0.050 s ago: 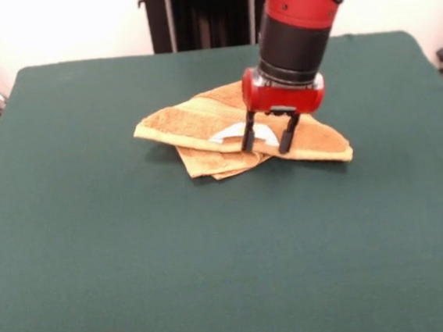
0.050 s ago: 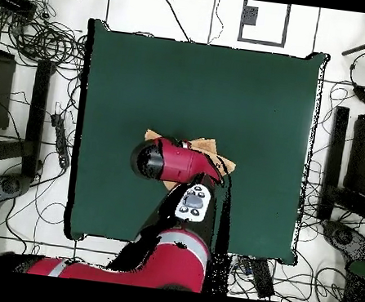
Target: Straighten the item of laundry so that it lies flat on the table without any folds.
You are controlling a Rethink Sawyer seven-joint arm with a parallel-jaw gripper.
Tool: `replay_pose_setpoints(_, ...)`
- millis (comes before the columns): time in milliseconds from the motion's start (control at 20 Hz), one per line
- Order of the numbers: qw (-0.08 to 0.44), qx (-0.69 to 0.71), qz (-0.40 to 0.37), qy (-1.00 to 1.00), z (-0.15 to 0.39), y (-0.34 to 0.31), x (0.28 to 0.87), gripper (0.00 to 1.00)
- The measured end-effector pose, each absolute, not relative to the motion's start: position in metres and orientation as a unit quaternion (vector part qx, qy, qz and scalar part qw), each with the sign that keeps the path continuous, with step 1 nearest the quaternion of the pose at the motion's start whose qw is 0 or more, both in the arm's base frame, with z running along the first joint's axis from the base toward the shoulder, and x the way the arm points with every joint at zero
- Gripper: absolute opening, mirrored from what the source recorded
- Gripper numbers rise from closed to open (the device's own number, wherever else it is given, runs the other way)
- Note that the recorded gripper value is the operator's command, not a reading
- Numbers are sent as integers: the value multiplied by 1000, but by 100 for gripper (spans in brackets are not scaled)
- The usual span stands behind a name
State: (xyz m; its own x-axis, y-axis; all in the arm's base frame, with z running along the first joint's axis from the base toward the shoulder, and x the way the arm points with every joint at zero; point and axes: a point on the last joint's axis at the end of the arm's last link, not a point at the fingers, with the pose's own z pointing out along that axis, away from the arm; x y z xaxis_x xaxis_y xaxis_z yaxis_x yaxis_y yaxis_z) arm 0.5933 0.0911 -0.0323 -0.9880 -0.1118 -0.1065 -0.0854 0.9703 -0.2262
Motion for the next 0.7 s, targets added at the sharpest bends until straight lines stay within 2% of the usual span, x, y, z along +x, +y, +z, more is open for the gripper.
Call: replay_pose_setpoints(700,72,-60,-122,988,-45,89,594,100)
